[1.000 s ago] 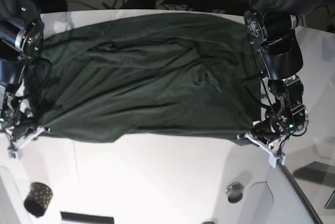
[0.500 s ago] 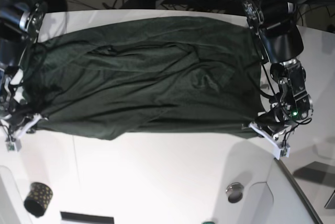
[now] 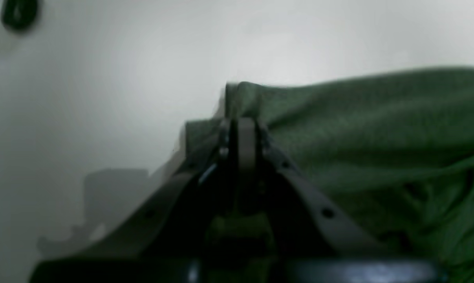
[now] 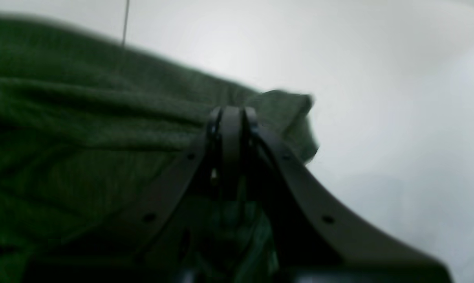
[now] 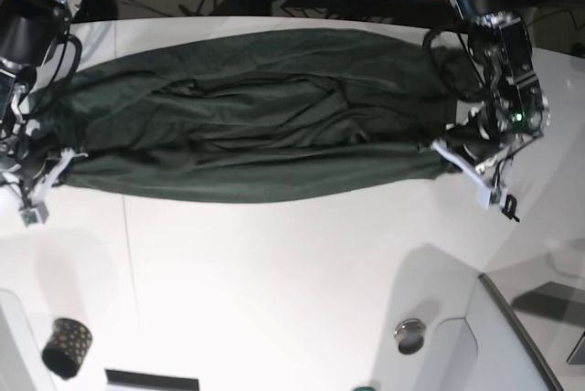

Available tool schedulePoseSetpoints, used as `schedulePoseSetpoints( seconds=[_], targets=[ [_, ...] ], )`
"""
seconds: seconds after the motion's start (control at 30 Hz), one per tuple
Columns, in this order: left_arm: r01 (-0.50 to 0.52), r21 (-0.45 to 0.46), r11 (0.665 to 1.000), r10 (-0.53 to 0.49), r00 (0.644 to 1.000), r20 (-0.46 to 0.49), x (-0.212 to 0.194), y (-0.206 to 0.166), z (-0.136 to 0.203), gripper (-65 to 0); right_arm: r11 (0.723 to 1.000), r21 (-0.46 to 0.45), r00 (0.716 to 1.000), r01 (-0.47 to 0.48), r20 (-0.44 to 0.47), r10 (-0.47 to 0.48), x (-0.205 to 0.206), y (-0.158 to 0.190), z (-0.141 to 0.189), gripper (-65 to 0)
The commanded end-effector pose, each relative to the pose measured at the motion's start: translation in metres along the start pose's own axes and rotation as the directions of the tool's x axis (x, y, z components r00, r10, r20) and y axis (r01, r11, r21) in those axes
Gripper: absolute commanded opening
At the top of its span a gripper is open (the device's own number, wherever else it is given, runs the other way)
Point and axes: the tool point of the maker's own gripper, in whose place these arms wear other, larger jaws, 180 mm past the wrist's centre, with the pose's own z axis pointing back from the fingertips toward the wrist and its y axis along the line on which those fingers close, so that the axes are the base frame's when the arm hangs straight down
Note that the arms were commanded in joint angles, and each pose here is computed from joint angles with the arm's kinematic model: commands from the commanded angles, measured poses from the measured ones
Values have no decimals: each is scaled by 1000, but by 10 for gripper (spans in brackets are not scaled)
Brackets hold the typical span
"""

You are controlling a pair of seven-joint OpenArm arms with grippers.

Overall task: Layout the t-shirt on the table in an organized manner, then fold the t-shirt properly
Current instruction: 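Lay the hem edge over the collar edge with both grippers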

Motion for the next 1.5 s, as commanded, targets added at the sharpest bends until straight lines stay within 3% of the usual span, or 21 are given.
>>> schedulePoseSetpoints(
  seconds=[0.0,0.13,0.37,0.7,1.07,1.47],
  targets=[
    [10,11,1000,-11,999,50,15,5,6,-650,1000,-14,999,0,42,0,16,-8,5,-630],
    [12,18,1000,-12,1000,8,-7,9,8,-650,1000,-14,1000,6,9,-6,10,-7,4,-629],
    [22,22,1000,-22,1000,7,-11,10,12,-650,996,-71,998,59,11,-59,9,-17,4,-632],
    [40,25,999,-40,999,1,-14,8,15,-650,993,-113,1000,27,-9,-28,-2,-22,20,-635],
    [65,35,997,-66,998,13,-15,9,27,-650,992,-125,1000,21,0,-21,4,-27,23,-635],
    [72,34,997,-72,997,-19,-30,9,28,-650,993,-115,999,22,-39,-27,-16,-21,20,-635]
  ],
)
